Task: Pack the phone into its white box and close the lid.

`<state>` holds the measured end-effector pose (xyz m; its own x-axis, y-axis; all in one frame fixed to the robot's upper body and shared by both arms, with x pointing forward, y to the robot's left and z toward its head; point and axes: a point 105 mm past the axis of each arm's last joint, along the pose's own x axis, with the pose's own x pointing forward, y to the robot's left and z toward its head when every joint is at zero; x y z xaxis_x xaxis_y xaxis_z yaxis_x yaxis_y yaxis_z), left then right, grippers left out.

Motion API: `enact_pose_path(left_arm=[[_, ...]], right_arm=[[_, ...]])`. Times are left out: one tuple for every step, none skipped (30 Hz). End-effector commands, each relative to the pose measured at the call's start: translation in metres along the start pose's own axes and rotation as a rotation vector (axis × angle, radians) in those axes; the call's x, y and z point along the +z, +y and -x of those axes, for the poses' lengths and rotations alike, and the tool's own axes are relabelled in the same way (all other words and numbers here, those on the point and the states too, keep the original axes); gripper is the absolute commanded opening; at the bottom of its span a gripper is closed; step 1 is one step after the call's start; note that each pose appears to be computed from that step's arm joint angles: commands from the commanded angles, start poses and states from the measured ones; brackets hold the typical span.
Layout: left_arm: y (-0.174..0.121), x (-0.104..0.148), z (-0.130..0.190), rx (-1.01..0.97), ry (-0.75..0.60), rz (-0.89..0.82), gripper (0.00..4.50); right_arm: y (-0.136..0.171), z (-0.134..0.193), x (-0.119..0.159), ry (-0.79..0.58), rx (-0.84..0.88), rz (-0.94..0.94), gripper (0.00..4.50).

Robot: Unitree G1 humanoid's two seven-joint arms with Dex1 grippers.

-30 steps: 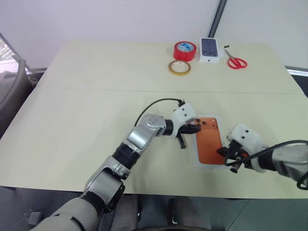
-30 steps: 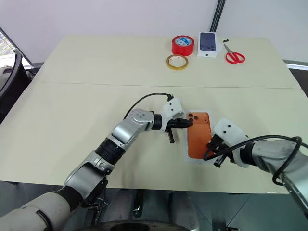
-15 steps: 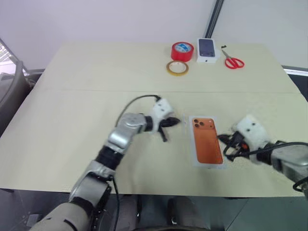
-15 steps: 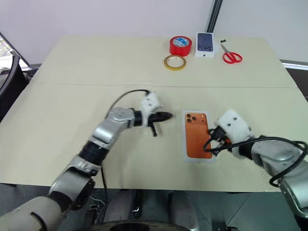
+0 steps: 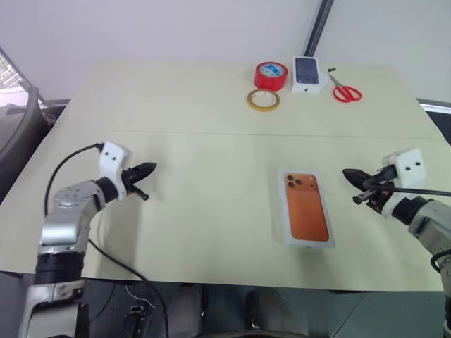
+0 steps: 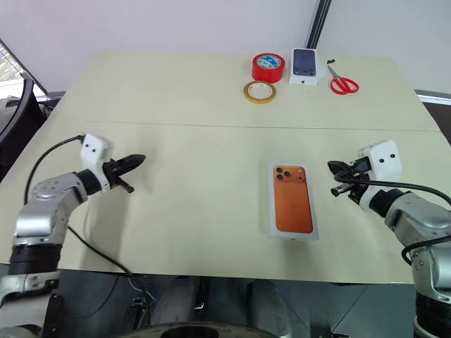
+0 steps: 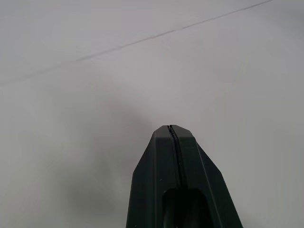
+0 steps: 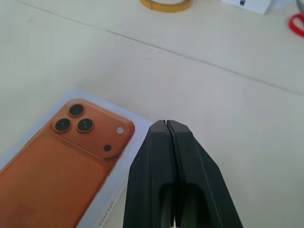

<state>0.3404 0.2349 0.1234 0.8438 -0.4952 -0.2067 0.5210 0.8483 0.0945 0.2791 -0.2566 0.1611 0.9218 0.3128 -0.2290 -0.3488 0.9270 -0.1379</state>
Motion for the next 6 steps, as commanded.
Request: enact_pose_path(left_arm=[[0.0063, 0.0109, 0.0119, 0.04, -0.049, -0.003, 0.0], [0.0059, 0.0111, 0.0129, 0.043, -0.055, 0.008, 0.0], [0.0045, 0.0115, 0.0128, 0.041, -0.058, 0.013, 0.0], [0.0026, 0.012, 0.0122, 0.036, -0.062, 0.013, 0.0], [0.0011, 0.0123, 0.0109, 0.033, -0.064, 0.013, 0.0], [0.0005, 0.0127, 0.0092, 0.032, -0.066, 0.016, 0.0]], right_arm=[[0.0044, -0.0012, 0.0046, -0.044, 0.009, 0.017, 0.02], [0.0064, -0.0022, 0.0044, -0.048, 0.016, 0.015, 0.02], [0.0082, -0.0031, 0.0045, -0.052, 0.023, 0.013, 0.02], [0.0094, -0.0037, 0.0046, -0.055, 0.029, 0.012, 0.02], [0.0105, -0.0043, 0.0043, -0.056, 0.034, 0.013, 0.02], [0.0116, -0.0047, 0.0039, -0.056, 0.038, 0.014, 0.02]])
